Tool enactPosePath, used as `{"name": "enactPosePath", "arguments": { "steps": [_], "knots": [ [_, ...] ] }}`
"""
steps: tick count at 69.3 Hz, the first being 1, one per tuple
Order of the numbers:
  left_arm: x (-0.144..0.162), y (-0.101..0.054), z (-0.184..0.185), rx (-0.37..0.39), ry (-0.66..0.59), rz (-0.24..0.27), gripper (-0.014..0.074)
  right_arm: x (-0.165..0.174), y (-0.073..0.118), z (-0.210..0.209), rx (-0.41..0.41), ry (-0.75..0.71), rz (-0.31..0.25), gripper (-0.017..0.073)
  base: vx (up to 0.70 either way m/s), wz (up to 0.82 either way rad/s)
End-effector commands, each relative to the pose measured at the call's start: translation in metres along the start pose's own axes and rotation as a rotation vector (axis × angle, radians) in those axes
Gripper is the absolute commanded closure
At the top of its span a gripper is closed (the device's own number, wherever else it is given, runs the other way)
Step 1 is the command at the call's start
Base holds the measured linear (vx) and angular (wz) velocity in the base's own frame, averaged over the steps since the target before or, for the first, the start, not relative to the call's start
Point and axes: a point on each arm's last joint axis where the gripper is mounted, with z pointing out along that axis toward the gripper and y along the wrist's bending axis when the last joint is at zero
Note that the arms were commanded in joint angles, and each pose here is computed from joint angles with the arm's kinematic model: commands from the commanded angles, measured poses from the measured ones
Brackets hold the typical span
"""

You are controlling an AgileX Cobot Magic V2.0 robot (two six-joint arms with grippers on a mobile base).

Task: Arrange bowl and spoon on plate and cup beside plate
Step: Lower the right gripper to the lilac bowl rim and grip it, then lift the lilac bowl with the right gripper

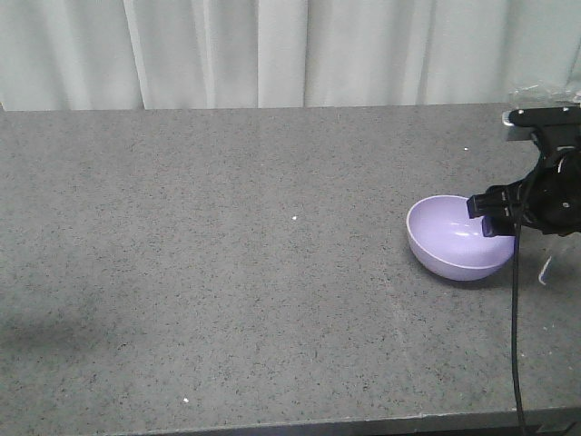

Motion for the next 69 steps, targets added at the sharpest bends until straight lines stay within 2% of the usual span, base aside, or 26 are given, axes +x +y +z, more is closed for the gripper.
{"name": "enactPosePath", "arguments": {
  "steps": [1,24,34,39,52,69],
  "knots": [
    [-0.008,0.0,-0.012,0.01,-0.102,-0.004,0.0601,-0.014,-0.003,-0.001,0.011,-0.083,-0.007,0.006,0.0,0.0],
    [-0.008,0.0,-0.012,0.01,-0.102,-0.004,0.0601,-0.012,0.0,0.036,0.007,-0.005,-0.012,0.0139,0.0,0.0],
    [-0.008,0.0,-0.012,0.01,-0.102,-0.004,0.0601,-0.011,0.001,0.045,0.005,0.013,-0.013,0.0238,0.0,0.0],
    [-0.008,0.0,-0.012,0.01,-0.102,-0.004,0.0601,-0.012,0.001,0.045,0.004,0.004,-0.013,0.032,0.0,0.0],
    [-0.008,0.0,-0.012,0.01,-0.102,-0.004,0.0601,-0.016,-0.001,0.027,0.004,-0.051,-0.008,0.0573,0.0,0.0],
    [-0.008,0.0,-0.012,0.01,-0.1,-0.004,0.0601,-0.008,-0.006,-0.039,0.012,-0.124,0.008,0.0569,0.0,0.0]
  ]
}}
